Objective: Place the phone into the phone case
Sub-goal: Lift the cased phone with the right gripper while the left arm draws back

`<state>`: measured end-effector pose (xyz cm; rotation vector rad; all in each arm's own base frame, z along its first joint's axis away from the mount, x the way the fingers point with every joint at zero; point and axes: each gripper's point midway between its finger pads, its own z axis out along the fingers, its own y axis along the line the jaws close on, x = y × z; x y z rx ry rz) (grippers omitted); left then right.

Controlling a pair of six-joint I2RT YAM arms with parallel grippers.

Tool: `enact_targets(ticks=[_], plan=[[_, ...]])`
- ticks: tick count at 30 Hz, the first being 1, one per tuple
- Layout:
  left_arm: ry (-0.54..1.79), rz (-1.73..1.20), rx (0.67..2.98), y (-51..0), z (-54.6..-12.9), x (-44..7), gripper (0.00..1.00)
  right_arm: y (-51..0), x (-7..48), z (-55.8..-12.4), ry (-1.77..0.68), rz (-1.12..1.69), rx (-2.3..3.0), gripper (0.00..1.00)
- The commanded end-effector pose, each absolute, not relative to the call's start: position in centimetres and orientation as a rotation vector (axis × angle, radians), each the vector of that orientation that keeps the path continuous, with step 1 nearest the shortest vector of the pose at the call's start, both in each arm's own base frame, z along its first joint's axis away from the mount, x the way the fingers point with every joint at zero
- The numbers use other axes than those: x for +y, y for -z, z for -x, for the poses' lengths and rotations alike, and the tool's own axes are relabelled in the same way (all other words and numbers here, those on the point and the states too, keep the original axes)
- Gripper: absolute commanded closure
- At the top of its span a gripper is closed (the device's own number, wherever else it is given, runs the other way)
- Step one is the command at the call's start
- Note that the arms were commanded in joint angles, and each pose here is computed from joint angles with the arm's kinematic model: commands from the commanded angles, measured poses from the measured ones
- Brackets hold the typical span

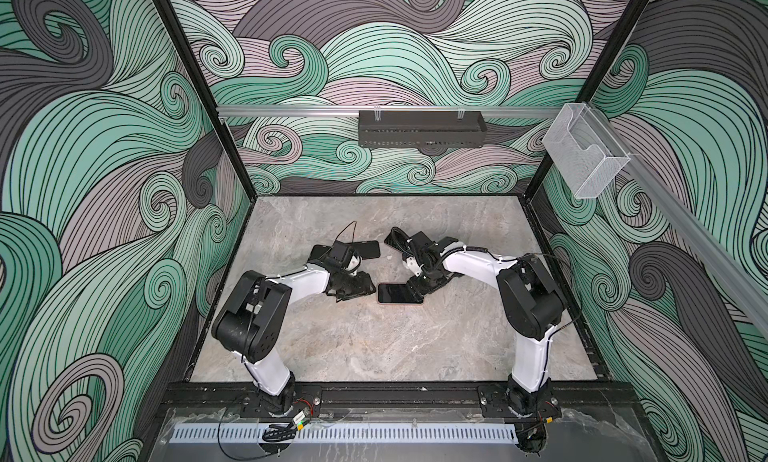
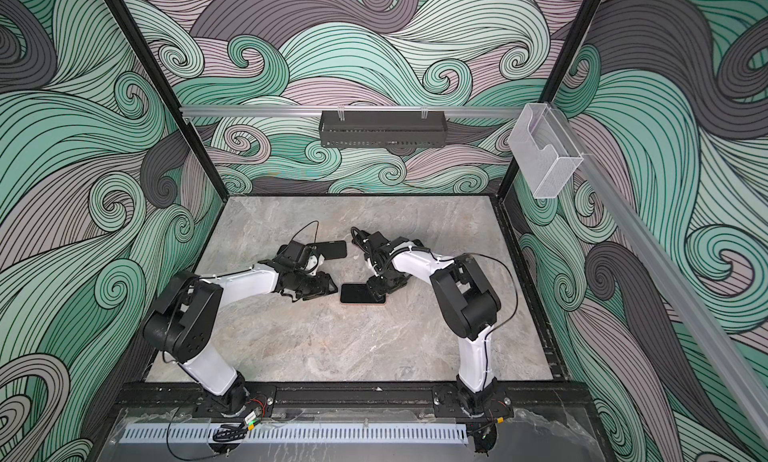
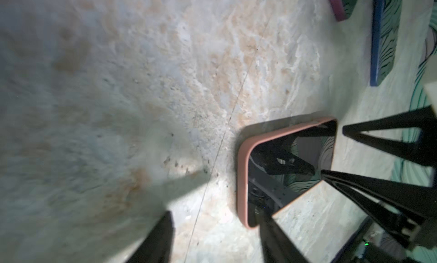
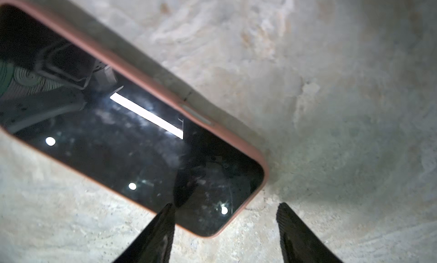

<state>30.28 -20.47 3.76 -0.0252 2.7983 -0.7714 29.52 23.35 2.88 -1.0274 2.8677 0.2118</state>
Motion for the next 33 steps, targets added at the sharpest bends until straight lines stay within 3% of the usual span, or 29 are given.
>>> enact_targets(ticks=[1, 2, 3, 13, 15, 22, 33], plan=[[0.646, 0.099, 2.809, -4.6, -29.6, -18.2, 0.22, -5.7, 24.5, -29.9, -0.286, 1.289, 2.646, 0.13], [0.627, 0.107, 2.806, -4.9, -29.4, -17.8, 0.20, -6.1, 24.8, -30.1, -0.288, 1.309, 2.618, 0.04], [0.605, 0.120, 2.805, -5.2, -29.3, -17.4, 0.19, -6.3, 24.9, -30.3, -0.292, 1.327, 2.600, 0.00], [0.376, 0.347, 2.756, -7.9, -27.4, -11.9, 0.10, -6.3, 26.3, -29.8, -0.329, 1.686, 2.241, 0.00], [0.317, 0.381, 2.731, -8.6, -26.8, -10.7, 0.02, -6.9, 26.7, -30.4, -0.339, 1.682, 2.188, 0.00], [0.213, 0.426, 2.646, -10.6, -25.1, -7.8, 0.01, -6.0, 27.6, -31.8, -0.326, 1.752, 2.231, 0.00], [0.196, 0.496, 2.455, -12.8, -22.8, -4.9, 0.01, -3.7, 28.2, -30.0, -0.388, 1.948, 2.161, 0.00]])
